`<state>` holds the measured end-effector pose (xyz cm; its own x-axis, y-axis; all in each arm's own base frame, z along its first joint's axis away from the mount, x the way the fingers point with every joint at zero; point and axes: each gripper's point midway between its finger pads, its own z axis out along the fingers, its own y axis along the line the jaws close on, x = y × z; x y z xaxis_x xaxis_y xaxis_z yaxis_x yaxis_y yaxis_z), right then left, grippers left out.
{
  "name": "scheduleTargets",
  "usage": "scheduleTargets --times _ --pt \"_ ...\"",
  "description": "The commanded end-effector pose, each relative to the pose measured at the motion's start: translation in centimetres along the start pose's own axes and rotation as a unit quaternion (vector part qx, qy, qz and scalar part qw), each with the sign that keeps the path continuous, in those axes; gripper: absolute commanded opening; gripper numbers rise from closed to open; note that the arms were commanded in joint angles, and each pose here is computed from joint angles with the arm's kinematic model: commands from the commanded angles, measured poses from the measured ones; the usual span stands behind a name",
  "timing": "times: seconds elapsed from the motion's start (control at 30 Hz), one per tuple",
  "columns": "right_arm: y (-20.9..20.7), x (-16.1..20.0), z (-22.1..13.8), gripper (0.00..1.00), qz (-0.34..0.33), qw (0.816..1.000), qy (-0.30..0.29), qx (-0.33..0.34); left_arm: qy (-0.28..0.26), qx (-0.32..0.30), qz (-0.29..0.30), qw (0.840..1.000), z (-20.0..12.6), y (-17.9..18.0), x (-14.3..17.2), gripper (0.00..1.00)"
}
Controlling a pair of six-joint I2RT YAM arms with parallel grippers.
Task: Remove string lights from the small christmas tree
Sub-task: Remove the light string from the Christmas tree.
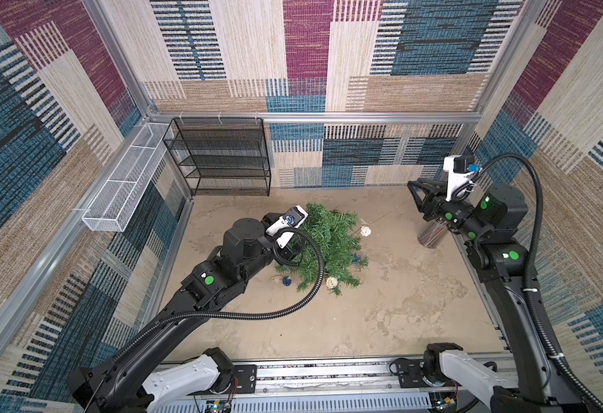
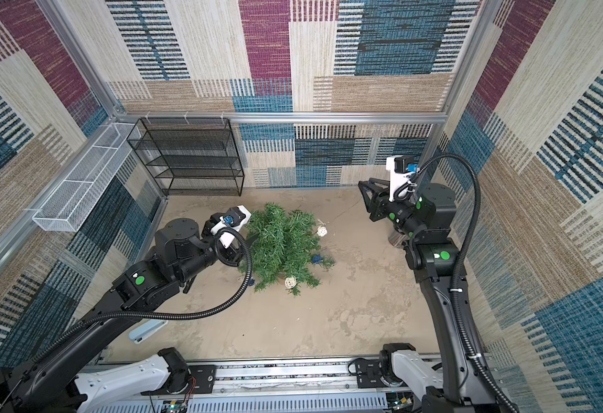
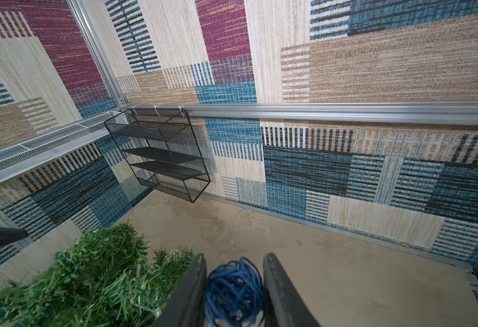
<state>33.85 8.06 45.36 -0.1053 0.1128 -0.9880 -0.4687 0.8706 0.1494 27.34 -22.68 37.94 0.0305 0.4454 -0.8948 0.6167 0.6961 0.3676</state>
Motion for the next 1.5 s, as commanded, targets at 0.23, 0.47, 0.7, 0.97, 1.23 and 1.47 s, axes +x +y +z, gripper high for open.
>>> scheduleTargets --times 0.23,0.47,0.7,0.97,1.23,1.47 --pt "1.8 -7.9 1.4 0.36 0.005 0.991 -0.098 -0.097 -0.043 0.002 0.035 0.998 -0.3 1.1 -4.7 0.71" --pt "4.6 -10.8 2.9 0.36 0.006 0.978 -0.127 -0.164 -0.066 0.035 0.085 0.994 1.0 0.4 -7.4 0.71" --pt "5.5 -12.8 4.2 0.36 0.016 0.963 -0.166 -0.212 -0.076 0.102 0.127 0.984 4.6 -1.7 -8.9 0.72" --pt "6.7 -13.7 6.1 0.36 0.031 0.945 -0.182 -0.268 -0.094 0.138 0.120 0.979 8.7 -2.3 -10.6 0.73" --pt "7.7 -14.2 7.3 0.36 0.039 0.934 -0.186 -0.303 -0.093 0.183 0.099 0.974 12.5 -3.5 -10.8 0.73" --pt "8.7 -13.5 8.4 0.36 0.046 0.928 -0.180 -0.322 -0.105 0.225 0.075 0.966 14.0 -4.9 -11.3 0.72"
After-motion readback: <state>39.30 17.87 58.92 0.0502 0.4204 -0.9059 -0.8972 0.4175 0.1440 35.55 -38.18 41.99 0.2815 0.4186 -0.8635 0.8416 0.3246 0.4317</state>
